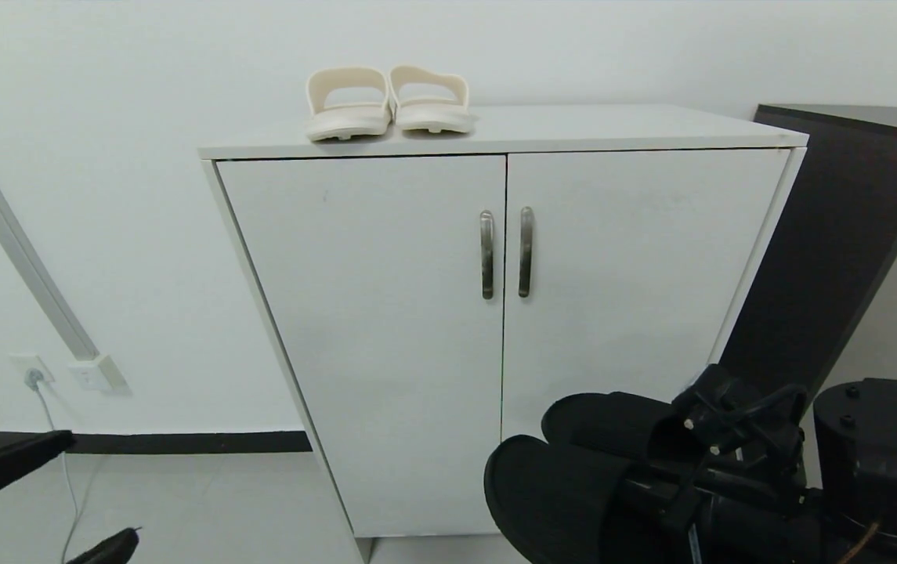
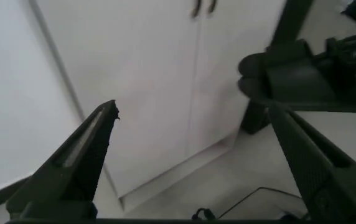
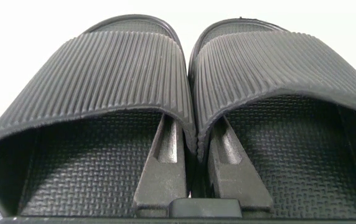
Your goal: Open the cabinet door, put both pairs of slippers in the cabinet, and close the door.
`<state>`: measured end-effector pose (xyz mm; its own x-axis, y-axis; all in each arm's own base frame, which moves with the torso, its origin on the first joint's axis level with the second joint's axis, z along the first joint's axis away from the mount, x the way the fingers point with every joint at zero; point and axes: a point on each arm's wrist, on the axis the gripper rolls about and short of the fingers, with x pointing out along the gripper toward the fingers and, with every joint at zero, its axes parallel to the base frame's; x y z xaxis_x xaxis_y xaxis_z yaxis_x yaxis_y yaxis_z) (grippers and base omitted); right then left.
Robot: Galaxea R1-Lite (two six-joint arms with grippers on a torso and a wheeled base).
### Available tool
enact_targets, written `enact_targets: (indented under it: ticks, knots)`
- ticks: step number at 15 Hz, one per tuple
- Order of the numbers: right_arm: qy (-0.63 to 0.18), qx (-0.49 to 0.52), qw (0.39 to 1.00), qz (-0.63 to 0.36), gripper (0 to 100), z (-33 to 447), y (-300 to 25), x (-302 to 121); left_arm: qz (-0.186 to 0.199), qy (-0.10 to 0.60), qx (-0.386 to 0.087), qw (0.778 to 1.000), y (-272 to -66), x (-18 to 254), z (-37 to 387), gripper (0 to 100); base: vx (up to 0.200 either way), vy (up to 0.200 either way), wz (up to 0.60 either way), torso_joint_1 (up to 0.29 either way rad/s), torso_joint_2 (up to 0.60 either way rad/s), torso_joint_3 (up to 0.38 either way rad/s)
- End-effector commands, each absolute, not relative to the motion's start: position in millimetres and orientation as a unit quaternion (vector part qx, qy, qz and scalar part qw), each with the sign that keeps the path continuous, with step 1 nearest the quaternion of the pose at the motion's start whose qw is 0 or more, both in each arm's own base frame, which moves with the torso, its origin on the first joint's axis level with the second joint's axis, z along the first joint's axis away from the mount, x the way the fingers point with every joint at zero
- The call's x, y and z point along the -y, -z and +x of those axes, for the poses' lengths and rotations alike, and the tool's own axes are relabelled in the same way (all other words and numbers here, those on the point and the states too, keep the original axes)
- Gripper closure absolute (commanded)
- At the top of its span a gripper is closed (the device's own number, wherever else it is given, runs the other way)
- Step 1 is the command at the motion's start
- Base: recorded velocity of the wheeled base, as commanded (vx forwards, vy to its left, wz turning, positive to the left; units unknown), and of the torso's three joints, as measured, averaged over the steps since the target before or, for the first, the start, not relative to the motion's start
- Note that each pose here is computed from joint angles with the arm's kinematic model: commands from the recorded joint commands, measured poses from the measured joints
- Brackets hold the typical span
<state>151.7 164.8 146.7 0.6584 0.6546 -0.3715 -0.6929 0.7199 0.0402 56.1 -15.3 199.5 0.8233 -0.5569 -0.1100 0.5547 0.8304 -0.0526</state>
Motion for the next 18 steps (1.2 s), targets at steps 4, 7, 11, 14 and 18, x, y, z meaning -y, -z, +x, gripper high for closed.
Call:
enact_targets:
  ticks: [4,7,11,14,18]
  knots:
    - [-0.372,-0.189,0.907,-0.056,100,150.5,-143.6,-165.0,-0.058,0.410,-0.088,0.906,-206.3,51.5,112.6,0,0.000,0.000,0.00,0.000,0.00,0.000]
    - [-0.372,-0.190,0.907,-0.056,100,150.3,-143.3,-165.4,-0.051,0.461,-0.086,0.882,-214.4,82.0,135.0,0,0.000,0.000,0.00,0.000,0.00,0.000]
    - [-0.372,-0.190,0.907,-0.056,100,150.5,-142.9,-165.5,-0.070,0.510,-0.100,0.851,-231.0,121.5,155.6,0,0.000,0.000,0.00,0.000,0.00,0.000]
    - [-0.370,-0.187,0.908,-0.055,100,149.9,-144.3,-164.2,-0.069,0.517,-0.103,0.847,-235.9,137.6,174.3,0,0.000,0.000,0.00,0.000,0.00,0.000]
    - [-0.370,-0.188,0.908,-0.055,100,150.0,-143.9,-164.4,-0.068,0.527,-0.108,0.840,-239.1,162.0,200.0,0,0.000,0.000,0.00,0.000,0.00,0.000]
